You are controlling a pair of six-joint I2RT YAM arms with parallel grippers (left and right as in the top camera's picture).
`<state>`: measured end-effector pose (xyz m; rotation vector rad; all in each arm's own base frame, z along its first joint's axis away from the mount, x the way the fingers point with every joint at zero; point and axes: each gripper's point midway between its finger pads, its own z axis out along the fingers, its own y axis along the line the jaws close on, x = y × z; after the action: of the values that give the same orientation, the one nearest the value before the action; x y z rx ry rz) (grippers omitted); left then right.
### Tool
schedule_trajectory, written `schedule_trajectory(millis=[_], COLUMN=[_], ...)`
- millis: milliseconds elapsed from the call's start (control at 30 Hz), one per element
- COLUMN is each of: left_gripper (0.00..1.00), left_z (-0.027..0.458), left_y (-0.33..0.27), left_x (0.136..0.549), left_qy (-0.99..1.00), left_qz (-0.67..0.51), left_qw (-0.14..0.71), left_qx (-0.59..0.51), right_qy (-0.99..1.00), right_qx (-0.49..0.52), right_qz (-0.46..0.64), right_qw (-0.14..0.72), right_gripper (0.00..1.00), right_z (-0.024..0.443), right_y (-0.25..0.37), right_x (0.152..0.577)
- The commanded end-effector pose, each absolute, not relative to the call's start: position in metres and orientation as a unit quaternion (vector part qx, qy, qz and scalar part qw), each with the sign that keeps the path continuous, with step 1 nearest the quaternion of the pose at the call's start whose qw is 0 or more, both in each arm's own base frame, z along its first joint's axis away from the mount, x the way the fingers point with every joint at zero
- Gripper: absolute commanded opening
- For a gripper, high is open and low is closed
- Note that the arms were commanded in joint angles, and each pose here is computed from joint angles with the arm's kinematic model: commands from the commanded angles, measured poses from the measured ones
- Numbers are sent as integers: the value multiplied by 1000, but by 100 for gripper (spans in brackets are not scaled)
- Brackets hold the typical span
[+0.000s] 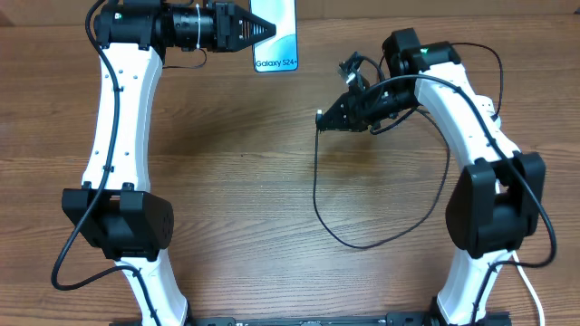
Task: Plug charger to phone and switch on socket
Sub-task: 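Lift the USB-C plug with the right gripper and raise the phone with the left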
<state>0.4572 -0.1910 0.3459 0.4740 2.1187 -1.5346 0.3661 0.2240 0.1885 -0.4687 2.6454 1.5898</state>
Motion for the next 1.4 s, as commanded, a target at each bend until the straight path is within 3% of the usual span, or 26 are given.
schedule_trajectory(millis=[0,300,633,1000,1200,1367], left_gripper=[4,4,4,4,4,4], left_z=[371,376,345,294,272,270], left_y=[-197,-201,-192,-159,-138,-138], left_x=[439,432,451,471,470,468], left_qy=[732,717,785,877,911,912], left_qz=[-611,-629,-556,-418,-355,-353], left_qw=[224,214,224,223,207,203], left_qx=[200,210,159,78,41,43], right_qy=[807,798,832,882,964,981], right_qx=[-202,-222,-239,-278,-138,-90], right_qz=[550,550,495,380,225,165], right_qw=[74,106,75,-17,-37,-46], right_gripper=[4,4,4,4,4,4], right_z=[248,272,237,143,66,31], right_y=[231,230,244,260,215,191], right_x=[357,351,337,286,295,287])
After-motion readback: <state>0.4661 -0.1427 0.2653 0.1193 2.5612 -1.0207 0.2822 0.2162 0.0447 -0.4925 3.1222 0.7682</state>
